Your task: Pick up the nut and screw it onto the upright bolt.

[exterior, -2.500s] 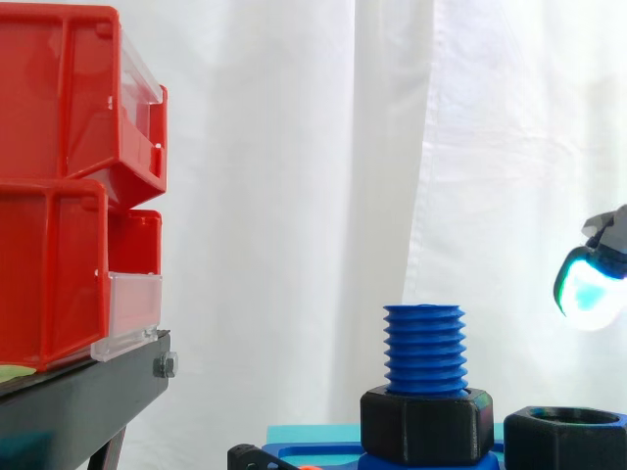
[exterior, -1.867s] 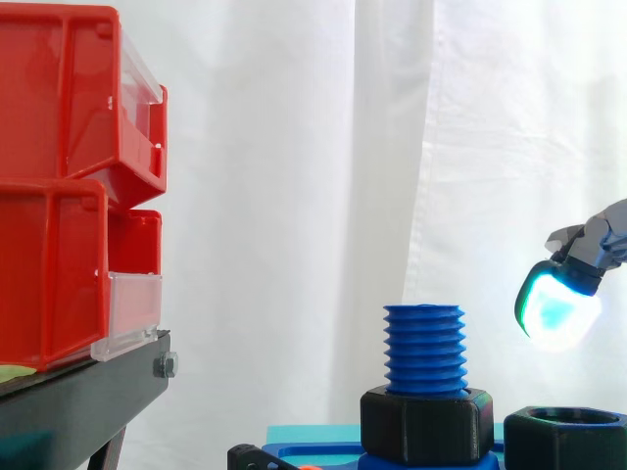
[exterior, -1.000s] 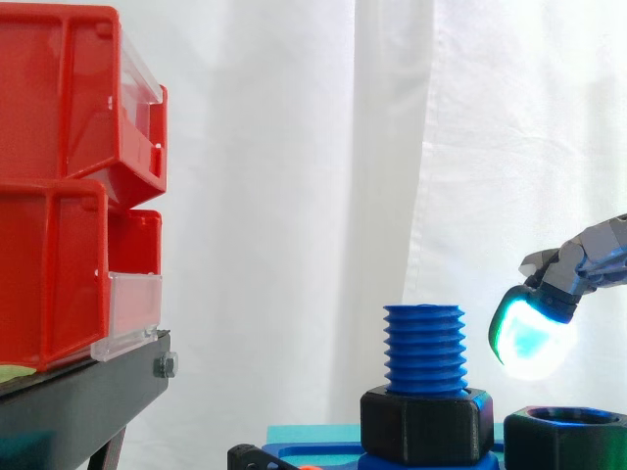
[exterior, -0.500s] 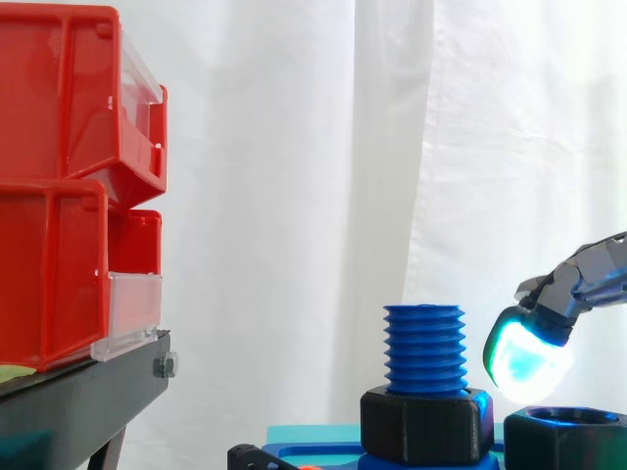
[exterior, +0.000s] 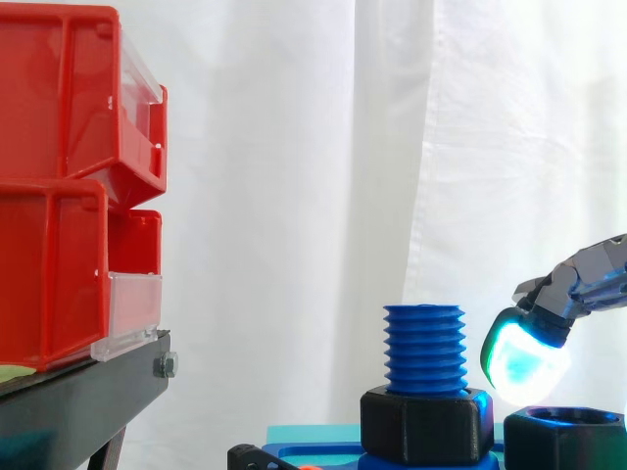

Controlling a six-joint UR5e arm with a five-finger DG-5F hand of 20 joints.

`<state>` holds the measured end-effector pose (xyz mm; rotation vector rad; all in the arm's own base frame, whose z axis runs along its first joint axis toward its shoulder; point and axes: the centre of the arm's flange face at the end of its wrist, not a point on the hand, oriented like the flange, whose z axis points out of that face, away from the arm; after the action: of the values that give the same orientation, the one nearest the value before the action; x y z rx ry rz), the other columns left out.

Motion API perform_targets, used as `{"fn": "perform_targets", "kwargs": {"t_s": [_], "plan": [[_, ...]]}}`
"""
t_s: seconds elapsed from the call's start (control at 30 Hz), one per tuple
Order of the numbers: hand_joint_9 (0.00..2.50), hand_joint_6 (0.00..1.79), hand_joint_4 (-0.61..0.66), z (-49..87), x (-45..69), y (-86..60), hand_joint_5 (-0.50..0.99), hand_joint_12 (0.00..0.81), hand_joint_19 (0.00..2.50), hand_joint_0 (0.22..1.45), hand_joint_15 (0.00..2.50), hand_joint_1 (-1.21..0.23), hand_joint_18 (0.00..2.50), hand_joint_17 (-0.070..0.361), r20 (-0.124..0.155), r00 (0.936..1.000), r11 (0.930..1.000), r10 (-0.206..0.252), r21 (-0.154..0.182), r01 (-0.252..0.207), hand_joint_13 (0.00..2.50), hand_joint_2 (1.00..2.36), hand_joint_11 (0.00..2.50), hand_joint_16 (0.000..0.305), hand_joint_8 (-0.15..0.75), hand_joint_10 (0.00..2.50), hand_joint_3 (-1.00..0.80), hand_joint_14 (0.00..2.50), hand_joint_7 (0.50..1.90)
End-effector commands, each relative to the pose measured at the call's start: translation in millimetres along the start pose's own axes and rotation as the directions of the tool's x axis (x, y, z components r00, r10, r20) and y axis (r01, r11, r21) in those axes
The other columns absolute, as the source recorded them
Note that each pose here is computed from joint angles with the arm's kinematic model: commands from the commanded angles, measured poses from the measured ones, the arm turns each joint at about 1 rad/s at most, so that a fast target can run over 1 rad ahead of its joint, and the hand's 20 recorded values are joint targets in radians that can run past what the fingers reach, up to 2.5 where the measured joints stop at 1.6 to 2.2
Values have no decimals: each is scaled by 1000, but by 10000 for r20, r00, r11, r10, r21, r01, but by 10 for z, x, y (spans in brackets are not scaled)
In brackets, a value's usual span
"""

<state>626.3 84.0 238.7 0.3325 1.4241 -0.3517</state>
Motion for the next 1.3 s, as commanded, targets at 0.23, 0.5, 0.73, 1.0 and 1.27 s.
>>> {"fn": "perform_targets", "kwargs": {"t_s": [0.23,0.5,0.73,1.0,1.27], "plan": [[271,501,244,0,7,2,-257,419,0,323,0,-548,0,128,10,10000,10000,26,1,-26,312,1000,0,57,307,0,-500,0,687],[270,501,244,1,-16,17,-256,420,0,319,0,-561,0,128,85,9998,9998,151,105,-152,316,1000,0,57,307,0,-500,0,695],[271,501,242,-18,-15,17,-256,420,0,320,0,-564,13,128,90,9996,9988,264,415,-267,329,1000,0,57,308,0,-500,0,696],[276,501,241,-43,-19,52,-256,419,0,321,0,-560,26,128,170,9986,9961,495,717,-506,336,1000,0,57,309,0,-500,0,690],[276,501,241,-74,-37,107,-256,420,0,320,0,-561,30,128,244,9975,9939,659,864,-678,340,1000,0,57,309,0,-500,0,690]]}}
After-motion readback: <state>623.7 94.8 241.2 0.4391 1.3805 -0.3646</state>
